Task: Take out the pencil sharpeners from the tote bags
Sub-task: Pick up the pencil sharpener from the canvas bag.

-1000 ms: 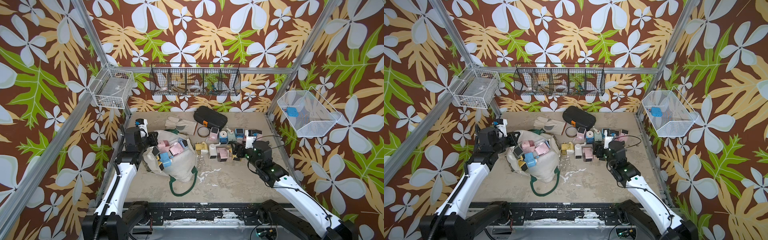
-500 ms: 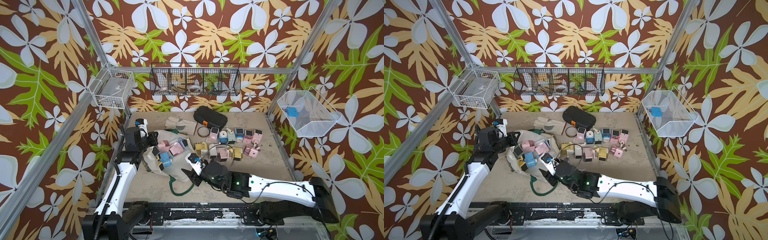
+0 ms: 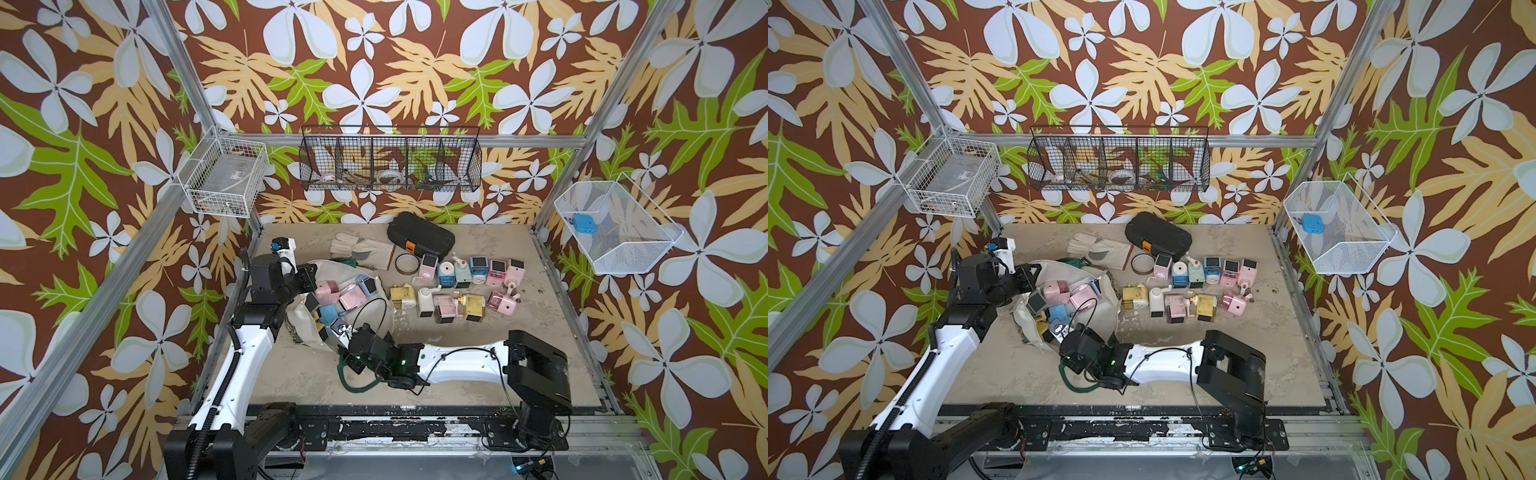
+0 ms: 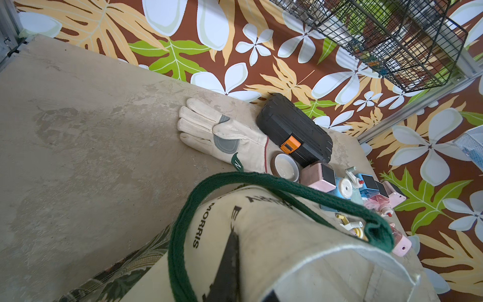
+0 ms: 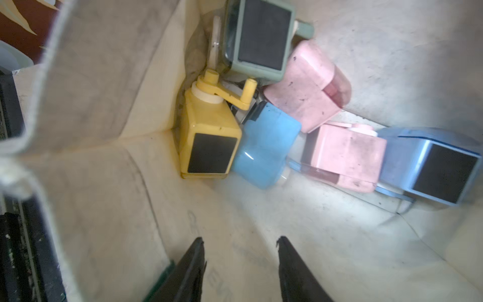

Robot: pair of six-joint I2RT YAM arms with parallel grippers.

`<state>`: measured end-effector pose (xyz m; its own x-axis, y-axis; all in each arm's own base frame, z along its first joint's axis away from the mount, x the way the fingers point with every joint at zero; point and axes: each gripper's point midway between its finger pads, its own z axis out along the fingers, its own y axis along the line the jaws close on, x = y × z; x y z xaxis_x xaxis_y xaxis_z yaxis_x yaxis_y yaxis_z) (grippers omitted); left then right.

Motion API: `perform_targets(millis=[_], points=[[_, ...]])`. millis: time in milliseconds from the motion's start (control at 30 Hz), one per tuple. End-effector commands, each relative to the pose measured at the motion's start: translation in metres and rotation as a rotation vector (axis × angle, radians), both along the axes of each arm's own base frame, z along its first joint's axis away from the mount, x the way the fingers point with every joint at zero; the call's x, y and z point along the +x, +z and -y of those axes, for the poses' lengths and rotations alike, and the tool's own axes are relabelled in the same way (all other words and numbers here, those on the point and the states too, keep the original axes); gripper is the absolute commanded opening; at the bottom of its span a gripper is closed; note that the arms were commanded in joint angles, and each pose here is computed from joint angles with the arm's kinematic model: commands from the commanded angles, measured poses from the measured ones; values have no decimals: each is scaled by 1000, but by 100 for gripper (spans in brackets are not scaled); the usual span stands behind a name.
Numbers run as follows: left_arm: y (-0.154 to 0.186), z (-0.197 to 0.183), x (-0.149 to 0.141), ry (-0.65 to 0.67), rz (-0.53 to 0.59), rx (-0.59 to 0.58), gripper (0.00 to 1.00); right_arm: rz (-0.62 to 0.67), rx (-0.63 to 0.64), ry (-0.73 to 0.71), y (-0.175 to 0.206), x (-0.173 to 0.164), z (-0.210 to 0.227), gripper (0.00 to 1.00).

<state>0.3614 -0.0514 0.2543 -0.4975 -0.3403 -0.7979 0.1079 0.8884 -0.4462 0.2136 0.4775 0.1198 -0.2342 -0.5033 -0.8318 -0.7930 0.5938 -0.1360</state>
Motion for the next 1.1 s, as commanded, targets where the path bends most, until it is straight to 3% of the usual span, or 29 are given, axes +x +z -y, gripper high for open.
perform_targets(millis=[0, 200, 333, 567, 833, 1067], points=[[16, 1, 6, 1, 79, 1, 0, -24, 31, 118, -6, -15, -29, 47], [13, 3, -2, -8, 69, 37, 0, -7, 5, 331, -13, -55, -73, 54], [15, 0, -9, 7, 82, 48, 0, -34, 99, 310, 10, -38, -59, 59], [8, -3, -21, 23, 98, 67, 0, -1, 130, 94, 21, 16, -24, 71], [4, -6, -23, 40, 92, 82, 0, 3, 185, 85, 23, 27, -51, 88], [5, -6, -23, 40, 92, 82, 0, 0, 255, 116, 27, 39, -73, 93]])
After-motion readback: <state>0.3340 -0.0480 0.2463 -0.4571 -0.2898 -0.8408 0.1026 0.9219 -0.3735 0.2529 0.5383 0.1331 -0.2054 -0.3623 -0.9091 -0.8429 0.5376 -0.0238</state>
